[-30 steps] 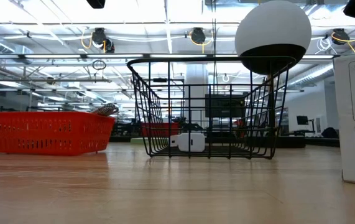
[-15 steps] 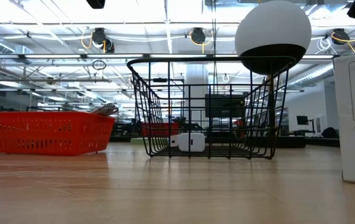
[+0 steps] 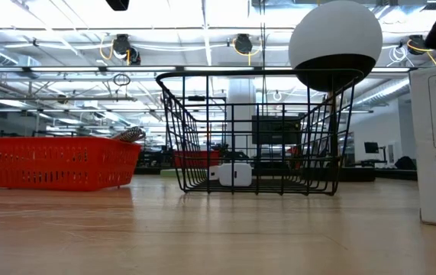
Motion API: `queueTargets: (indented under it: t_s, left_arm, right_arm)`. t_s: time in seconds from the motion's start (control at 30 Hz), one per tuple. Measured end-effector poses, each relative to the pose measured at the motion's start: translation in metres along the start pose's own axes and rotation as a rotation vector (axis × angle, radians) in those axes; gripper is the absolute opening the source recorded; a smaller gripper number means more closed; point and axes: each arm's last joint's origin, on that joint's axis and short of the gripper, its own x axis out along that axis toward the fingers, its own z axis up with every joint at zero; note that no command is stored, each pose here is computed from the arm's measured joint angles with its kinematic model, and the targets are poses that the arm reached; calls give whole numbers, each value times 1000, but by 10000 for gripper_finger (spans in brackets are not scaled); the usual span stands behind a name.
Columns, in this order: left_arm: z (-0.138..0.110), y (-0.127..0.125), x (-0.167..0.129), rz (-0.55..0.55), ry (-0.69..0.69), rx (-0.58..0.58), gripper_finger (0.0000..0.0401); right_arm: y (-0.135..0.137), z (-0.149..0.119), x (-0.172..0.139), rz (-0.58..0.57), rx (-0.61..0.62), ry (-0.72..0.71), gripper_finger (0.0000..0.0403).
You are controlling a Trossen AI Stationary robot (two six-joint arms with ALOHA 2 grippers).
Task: Pick and place items into bin
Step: Put the bottom card reader box into the orange basket
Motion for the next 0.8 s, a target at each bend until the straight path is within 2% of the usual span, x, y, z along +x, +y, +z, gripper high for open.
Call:
queueTargets:
  t_s: [0.17,0.3,0.4,0.57,0.8]
  left_arm:
    - [0,0,0,0,0,0,35]
    - [0,0,0,0,0,0,35]
    - [0,0,0,0,0,0,35]
    - [0,0,0,1,0,1,35]
    - [0,1,0,5,-1,2,35]
  right_arm:
    - [-5,-5,6,-1,9,25,213]
    - [-8,-8,9,4,33,51,188]
    - [-8,-8,9,15,36,63,147]
    - [-6,-8,9,36,14,69,34]
    - [-10,-6,4,17,38,77,31]
